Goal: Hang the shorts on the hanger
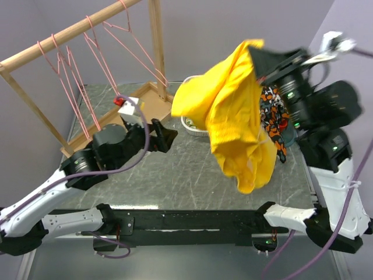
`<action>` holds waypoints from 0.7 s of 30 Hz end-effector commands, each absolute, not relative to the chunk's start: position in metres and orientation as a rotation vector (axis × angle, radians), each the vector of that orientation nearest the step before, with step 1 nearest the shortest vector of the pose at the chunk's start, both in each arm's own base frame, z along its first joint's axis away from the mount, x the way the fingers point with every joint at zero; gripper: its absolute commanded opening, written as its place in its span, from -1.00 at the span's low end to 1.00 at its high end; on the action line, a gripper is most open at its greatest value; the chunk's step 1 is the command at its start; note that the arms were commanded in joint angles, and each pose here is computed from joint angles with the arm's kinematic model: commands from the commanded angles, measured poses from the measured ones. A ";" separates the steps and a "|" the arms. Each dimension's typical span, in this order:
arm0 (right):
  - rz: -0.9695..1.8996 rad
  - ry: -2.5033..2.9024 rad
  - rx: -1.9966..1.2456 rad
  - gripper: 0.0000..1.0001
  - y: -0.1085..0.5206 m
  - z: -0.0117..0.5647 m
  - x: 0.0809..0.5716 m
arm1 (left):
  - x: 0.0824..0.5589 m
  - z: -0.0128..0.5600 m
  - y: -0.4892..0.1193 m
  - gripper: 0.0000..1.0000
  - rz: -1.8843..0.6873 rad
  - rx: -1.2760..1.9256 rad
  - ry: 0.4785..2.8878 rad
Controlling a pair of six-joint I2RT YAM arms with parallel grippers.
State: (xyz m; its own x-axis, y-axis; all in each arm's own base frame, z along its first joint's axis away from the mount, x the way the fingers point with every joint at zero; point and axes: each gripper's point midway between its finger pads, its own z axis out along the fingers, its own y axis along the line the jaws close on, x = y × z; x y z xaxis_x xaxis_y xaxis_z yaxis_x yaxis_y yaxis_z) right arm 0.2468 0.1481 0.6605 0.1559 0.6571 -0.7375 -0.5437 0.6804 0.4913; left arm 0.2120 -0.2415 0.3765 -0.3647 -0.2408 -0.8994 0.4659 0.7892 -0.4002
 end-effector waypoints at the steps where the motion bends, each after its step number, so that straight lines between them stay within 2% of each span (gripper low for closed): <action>1: 0.930 1.280 0.108 -1.00 0.176 0.588 0.244 | 0.198 0.383 -0.234 0.93 -0.818 0.197 1.754; 2: 0.916 1.396 0.091 -1.00 0.195 0.536 0.256 | 0.195 0.379 -0.235 0.95 -0.832 0.204 1.763; 3: 0.939 1.437 0.073 -1.00 0.204 0.515 0.253 | 0.192 0.371 -0.234 0.97 -0.833 0.208 1.780; 4: 0.951 1.534 0.063 -1.00 0.217 0.467 0.253 | 0.191 0.366 -0.233 0.95 -0.834 0.208 1.795; 10: 0.973 1.813 -0.038 -1.00 0.274 0.330 0.240 | 0.191 0.309 -0.227 0.82 -0.747 0.168 1.946; 15: 0.874 1.919 -0.079 -0.90 0.298 0.279 0.269 | 0.184 0.261 -0.244 0.67 -0.712 0.204 2.049; 21: 0.811 2.014 -0.047 -0.88 0.310 0.252 0.319 | 0.183 0.212 -0.241 0.59 -0.544 0.171 2.137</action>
